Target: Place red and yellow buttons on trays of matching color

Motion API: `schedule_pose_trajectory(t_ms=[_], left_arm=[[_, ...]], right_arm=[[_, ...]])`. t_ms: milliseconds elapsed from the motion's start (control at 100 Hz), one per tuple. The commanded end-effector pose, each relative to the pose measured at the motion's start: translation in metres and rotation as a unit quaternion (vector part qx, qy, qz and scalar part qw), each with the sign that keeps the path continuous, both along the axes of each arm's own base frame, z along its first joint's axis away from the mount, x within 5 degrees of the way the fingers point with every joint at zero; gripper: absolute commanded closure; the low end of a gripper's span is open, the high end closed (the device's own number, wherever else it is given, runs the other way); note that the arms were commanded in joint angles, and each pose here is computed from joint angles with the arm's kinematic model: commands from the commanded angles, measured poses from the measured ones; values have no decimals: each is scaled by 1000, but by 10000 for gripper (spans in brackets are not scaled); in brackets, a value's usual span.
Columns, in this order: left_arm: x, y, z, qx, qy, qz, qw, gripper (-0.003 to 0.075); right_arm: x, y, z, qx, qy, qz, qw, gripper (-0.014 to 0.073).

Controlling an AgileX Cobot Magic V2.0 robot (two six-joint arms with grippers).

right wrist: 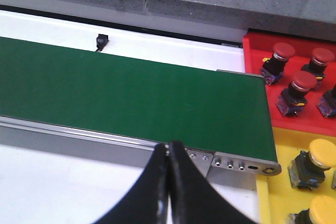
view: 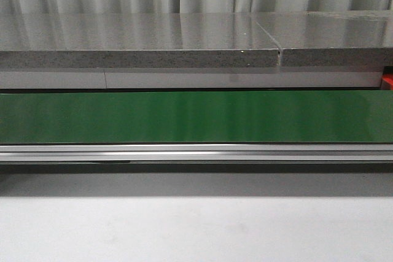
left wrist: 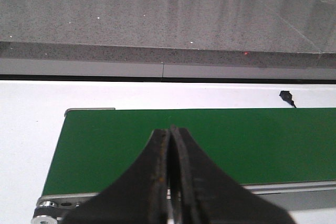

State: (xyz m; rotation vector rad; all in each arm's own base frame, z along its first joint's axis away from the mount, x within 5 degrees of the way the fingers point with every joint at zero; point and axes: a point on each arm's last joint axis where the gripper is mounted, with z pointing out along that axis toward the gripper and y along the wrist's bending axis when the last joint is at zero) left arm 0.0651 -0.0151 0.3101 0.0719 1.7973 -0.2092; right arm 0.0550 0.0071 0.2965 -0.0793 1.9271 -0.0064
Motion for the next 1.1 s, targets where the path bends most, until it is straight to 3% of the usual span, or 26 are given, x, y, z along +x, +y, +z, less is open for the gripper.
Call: schedule_pose_trajectory(t_ms=[0,310,810,1090], left_arm=[[1,0,14,-14,-42,2,999,739],[1,0,14,-14,-42,2,999,739],[1,0,14,-14,-42,2,999,739],[1,0,14,-14,-42,2,999,739]], right_arm=[[1,-1,14,9,-46,-12,999,715],[-10,-12,6,19,-88,-74,993,715],[-6,-8,-69,46,-180,-15,983,715],[0,-4,-90,55,-212,0,976,715]])
